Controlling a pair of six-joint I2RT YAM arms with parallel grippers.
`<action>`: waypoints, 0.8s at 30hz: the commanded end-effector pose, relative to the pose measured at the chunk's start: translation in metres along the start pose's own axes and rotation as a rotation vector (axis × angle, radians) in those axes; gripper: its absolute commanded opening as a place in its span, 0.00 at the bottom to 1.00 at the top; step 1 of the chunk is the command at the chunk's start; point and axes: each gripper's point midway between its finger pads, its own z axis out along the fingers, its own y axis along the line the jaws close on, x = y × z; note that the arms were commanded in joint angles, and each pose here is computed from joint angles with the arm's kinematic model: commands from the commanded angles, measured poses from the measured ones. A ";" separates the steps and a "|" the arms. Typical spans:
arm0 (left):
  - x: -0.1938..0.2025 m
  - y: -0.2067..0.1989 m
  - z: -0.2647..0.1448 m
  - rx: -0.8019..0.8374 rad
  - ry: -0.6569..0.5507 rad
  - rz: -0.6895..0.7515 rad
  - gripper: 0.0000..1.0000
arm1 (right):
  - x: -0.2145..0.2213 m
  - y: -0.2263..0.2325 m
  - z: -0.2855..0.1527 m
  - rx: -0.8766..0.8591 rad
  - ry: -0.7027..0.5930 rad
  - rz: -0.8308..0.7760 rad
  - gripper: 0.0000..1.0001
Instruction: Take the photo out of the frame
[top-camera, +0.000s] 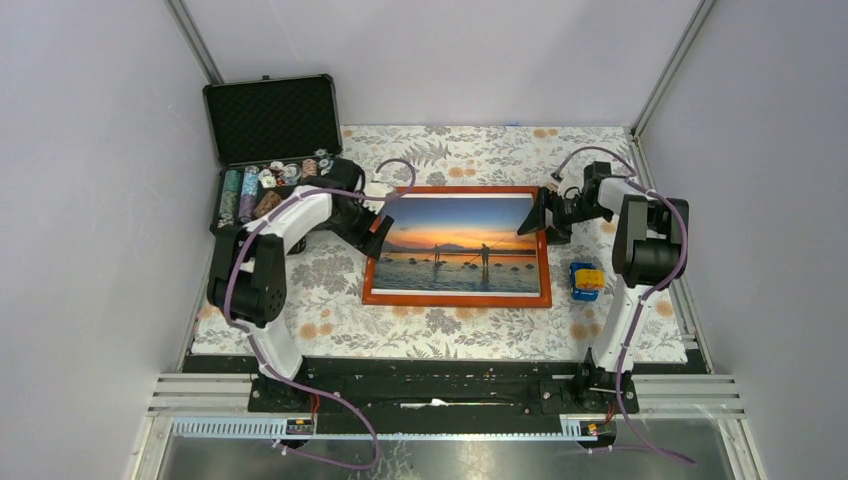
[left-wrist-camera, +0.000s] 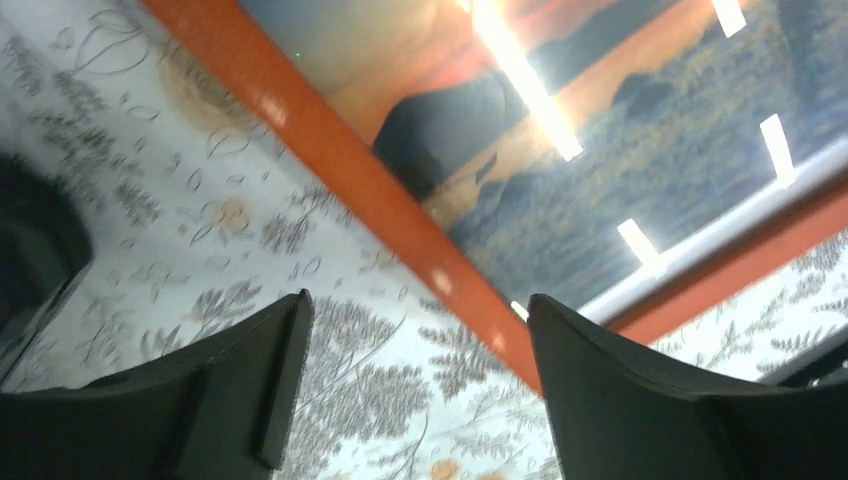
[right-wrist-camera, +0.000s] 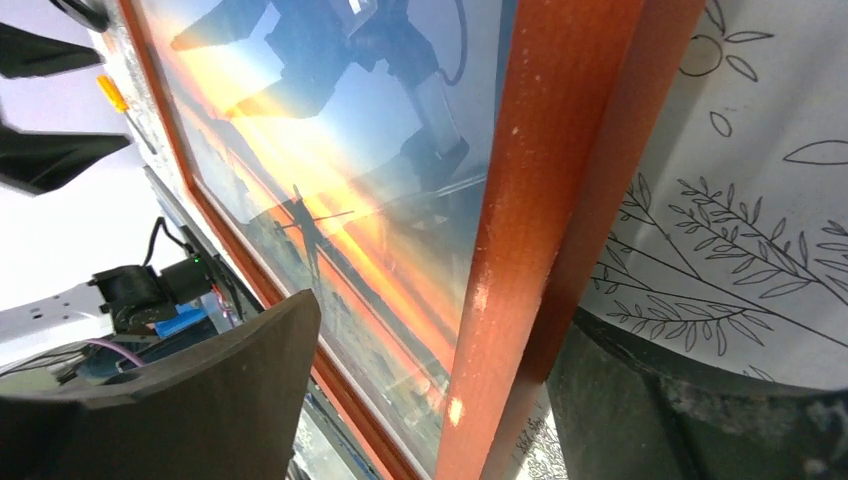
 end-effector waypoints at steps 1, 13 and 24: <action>-0.009 0.002 -0.065 -0.027 -0.090 0.109 0.96 | -0.011 -0.018 -0.011 0.157 -0.034 -0.114 0.90; 0.118 0.074 -0.157 -0.194 0.094 0.281 0.99 | -0.024 -0.025 -0.060 0.355 -0.038 -0.215 1.00; 0.221 0.137 -0.181 -0.324 0.371 0.651 0.96 | -0.019 0.034 -0.076 0.234 -0.033 -0.359 1.00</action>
